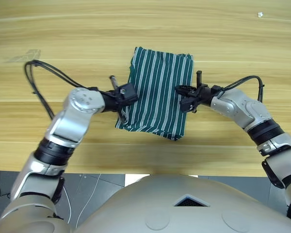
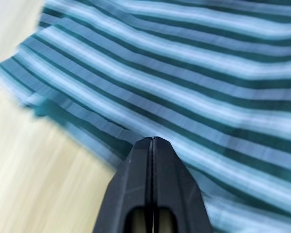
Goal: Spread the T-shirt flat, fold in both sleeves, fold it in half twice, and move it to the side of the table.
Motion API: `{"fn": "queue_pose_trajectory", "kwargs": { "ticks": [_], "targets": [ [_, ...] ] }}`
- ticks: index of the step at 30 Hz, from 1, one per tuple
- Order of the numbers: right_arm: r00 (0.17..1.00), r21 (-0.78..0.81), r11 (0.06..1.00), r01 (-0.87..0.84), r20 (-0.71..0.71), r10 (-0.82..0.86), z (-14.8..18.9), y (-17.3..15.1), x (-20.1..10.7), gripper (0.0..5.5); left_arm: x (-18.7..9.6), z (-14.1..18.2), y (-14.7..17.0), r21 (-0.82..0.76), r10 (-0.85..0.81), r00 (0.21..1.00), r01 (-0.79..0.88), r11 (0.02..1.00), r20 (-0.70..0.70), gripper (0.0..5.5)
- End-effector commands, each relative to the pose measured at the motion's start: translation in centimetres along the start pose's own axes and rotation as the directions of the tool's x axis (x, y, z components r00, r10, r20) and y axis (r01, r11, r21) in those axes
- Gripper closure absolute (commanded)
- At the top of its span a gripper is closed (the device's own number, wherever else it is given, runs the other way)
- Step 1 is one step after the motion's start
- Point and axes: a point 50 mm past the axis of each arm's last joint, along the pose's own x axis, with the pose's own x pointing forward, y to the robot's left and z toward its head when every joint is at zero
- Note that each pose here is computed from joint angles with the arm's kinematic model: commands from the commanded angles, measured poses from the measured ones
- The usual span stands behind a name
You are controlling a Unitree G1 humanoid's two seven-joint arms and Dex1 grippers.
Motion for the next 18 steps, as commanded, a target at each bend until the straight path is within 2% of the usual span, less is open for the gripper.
{"fn": "queue_pose_trajectory", "kwargs": {
  "ticks": [1,5,10,13,18],
  "targets": [
    [0.968,0.025,0.973,-0.229,-0.104,0.23,-1.1,5.8,-0.5,5.5,-2.1,-1.5,-1.1,-0.048,-0.025,1.0,0.024,0.999,-0.013,5.49],
    [0.974,0.033,0.981,-0.189,-0.122,0.192,-1.6,5.1,0.0,5.5,-1.3,-2.2,-3.6,-0.098,-0.127,0.992,0.128,0.987,0.016,5.49],
    [0.99,0.053,0.995,-0.088,-0.107,0.094,-1.7,3.3,-0.2,5.5,-0.2,-3.1,-4.4,-0.134,-0.129,0.992,0.13,0.982,0.012,5.49],
    [0.999,0.12,0.993,0.004,-0.054,0.002,-0.8,1.5,-2.1,5.5,-0.2,-3.6,-4.8,-0.142,-0.134,0.991,0.133,0.981,-0.002,5.49],
    [0.997,0.206,0.977,-0.059,0.057,0.049,2.1,1.9,-5.5,5.5,-0.1,-3.8,-6.1,-0.173,-0.154,0.988,0.155,0.973,0.018,5.49]
  ]
}}
